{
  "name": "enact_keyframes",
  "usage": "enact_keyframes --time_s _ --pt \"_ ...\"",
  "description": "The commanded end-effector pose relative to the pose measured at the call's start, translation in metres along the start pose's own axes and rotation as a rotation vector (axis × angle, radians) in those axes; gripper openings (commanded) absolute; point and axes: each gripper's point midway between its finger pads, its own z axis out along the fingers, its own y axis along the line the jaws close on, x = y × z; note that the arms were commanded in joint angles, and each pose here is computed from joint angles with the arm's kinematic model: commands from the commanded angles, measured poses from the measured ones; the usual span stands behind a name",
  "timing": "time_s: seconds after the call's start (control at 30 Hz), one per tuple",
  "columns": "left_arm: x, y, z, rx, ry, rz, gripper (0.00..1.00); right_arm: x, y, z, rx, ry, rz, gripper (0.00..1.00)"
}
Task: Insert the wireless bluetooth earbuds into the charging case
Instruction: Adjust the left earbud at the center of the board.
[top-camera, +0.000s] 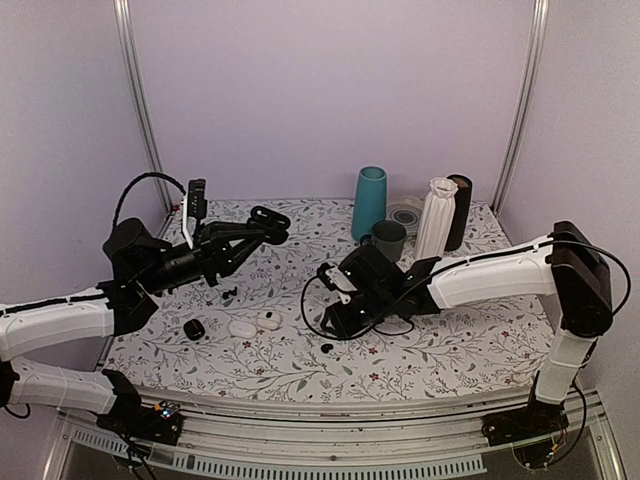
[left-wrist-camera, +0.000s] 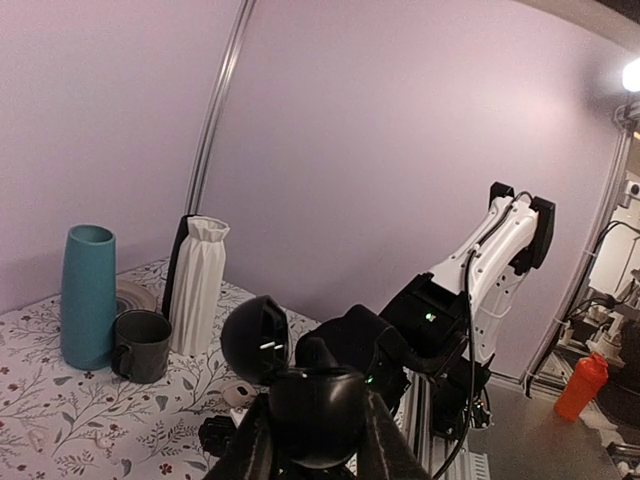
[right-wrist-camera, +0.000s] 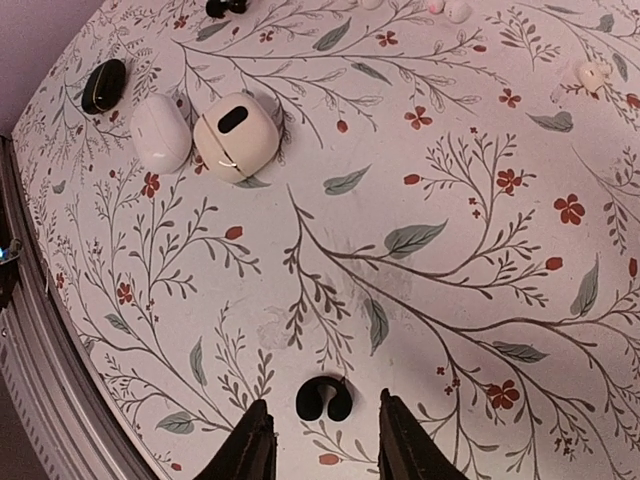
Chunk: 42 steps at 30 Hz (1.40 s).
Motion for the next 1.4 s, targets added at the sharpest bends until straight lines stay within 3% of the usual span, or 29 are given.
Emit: enact_keyframes --time_s 0.0,0.3,0.73,1.37 --pt "-0.005 0.000 -0.006 -0.005 -0.017 0.027 0.00 0.013 -0.002 0.014 0.061 0.091 0.084 0.36" --pt "-0.007 0.002 -0.004 0.003 -0.019 0.032 0.00 0.036 -0.001 0.037 0.172 0.167 0.090 0.48" --pt "-0.006 0.002 -0.004 0.013 -0.017 0.020 0.00 0.051 -0.027 0.039 0.316 0.213 0.080 0.59" --pt "-0.004 0.003 -0.001 0.025 -0.008 0.006 0.00 0.079 -0.089 -0.027 0.431 0.188 0.201 0.60"
